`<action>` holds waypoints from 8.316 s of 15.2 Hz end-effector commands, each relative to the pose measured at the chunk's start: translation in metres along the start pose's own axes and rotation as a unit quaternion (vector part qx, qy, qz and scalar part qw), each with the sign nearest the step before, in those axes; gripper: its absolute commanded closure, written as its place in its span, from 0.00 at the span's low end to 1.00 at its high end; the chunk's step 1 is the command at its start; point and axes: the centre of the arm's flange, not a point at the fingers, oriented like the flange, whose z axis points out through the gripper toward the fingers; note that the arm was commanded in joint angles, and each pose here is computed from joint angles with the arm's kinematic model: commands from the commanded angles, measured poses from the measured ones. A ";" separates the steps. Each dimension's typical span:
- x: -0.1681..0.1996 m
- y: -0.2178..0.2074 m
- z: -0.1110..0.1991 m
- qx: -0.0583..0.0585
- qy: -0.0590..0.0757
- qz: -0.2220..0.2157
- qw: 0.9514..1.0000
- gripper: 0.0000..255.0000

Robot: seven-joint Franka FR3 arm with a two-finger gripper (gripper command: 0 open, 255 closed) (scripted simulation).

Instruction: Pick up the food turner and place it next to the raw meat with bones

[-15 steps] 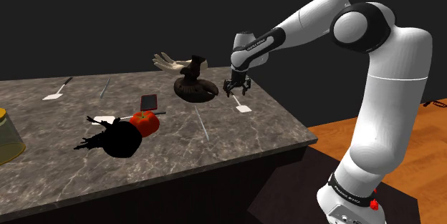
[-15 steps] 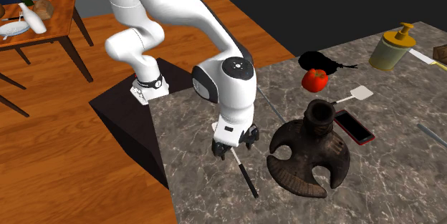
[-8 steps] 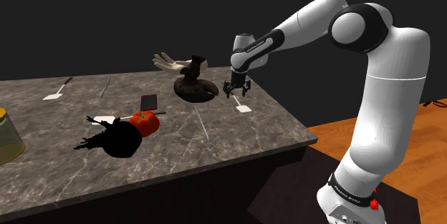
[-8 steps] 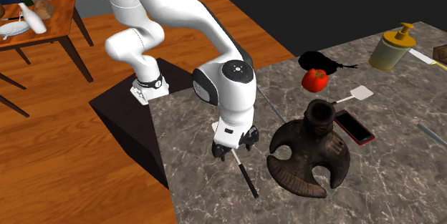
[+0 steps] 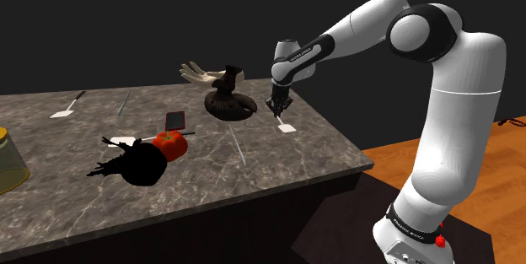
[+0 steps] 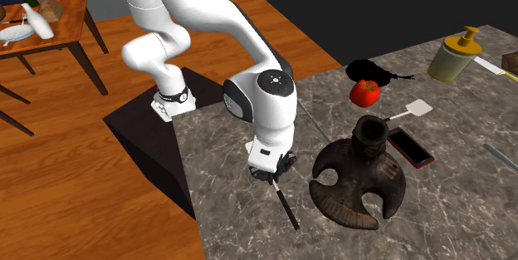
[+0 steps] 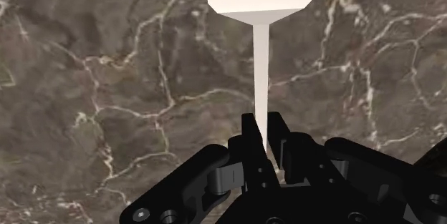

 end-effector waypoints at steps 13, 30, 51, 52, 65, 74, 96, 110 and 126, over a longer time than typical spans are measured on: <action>0.003 0.000 -0.047 0.000 0.000 0.000 1.000 1.00; 0.009 0.000 -0.137 0.000 0.000 0.000 1.000 1.00; -0.056 -0.128 -0.192 0.000 0.000 0.000 1.000 1.00; -0.063 -0.139 -0.193 0.000 0.000 0.000 1.000 1.00; -0.144 -0.290 -0.198 0.000 0.000 0.000 1.000 1.00; -0.173 -0.341 -0.174 0.000 0.000 0.000 1.000 1.00; -0.181 -0.341 -0.058 0.000 0.000 0.000 1.000 1.00; -0.183 -0.341 -0.024 0.000 0.000 0.000 1.000 1.00; -0.183 -0.341 -0.074 0.000 0.000 0.000 1.000 0.00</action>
